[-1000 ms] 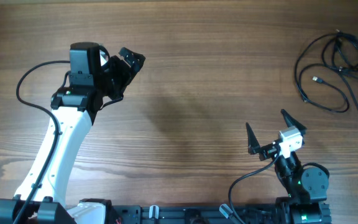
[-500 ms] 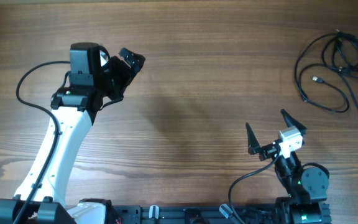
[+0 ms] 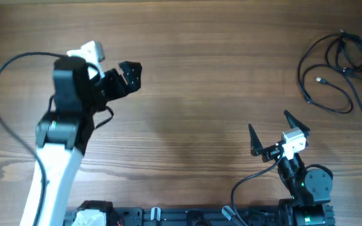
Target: Untangle cables
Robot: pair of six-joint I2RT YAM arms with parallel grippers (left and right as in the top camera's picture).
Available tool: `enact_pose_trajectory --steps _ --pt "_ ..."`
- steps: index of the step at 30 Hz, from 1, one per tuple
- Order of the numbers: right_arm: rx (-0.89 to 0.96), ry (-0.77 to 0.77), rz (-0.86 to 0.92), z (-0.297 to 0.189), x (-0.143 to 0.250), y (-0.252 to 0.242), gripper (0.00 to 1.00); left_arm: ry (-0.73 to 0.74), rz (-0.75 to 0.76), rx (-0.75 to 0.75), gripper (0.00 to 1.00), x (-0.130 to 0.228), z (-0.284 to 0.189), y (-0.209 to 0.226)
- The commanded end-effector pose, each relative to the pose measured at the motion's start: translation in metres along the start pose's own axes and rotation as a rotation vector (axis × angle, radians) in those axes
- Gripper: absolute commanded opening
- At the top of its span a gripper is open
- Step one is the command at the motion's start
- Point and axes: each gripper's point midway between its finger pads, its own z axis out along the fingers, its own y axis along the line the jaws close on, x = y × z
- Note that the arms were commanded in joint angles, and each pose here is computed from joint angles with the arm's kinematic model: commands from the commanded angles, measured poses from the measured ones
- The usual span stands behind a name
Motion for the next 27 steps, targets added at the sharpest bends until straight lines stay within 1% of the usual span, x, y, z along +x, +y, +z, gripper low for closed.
enact_pose_trajectory --steps 1,5,7,8,10,16,23,27 --pt "-0.011 -0.014 0.009 -0.001 -0.003 0.002 1.00 -0.152 0.222 0.040 1.00 0.009 -0.033 -0.001" --pt "-0.011 -0.014 0.009 -0.001 -0.003 0.002 1.00 -0.382 0.256 0.051 1.00 0.032 -0.065 0.025" --pt "-0.011 -0.014 0.009 -0.001 -0.003 0.002 1.00 -0.465 0.268 0.049 1.00 0.043 -0.069 0.038" --pt "-0.011 -0.014 0.009 -0.001 -0.003 0.002 1.00 -0.518 0.301 0.055 1.00 0.052 -0.070 0.044" --pt "-0.011 -0.014 0.009 -0.001 -0.003 0.002 1.00 -0.565 0.344 0.063 1.00 0.060 -0.071 0.047" --pt "-0.011 -0.014 0.009 -0.001 -0.003 0.002 1.00 -0.618 0.416 0.059 1.00 0.075 -0.071 0.054" --pt "-0.011 -0.014 0.009 -0.001 -0.003 0.002 1.00 -0.663 0.454 0.064 1.00 0.079 -0.075 0.054" --pt "-0.011 -0.014 0.009 -0.001 -0.003 0.002 1.00 -0.662 0.454 0.065 1.00 0.088 -0.071 0.059"
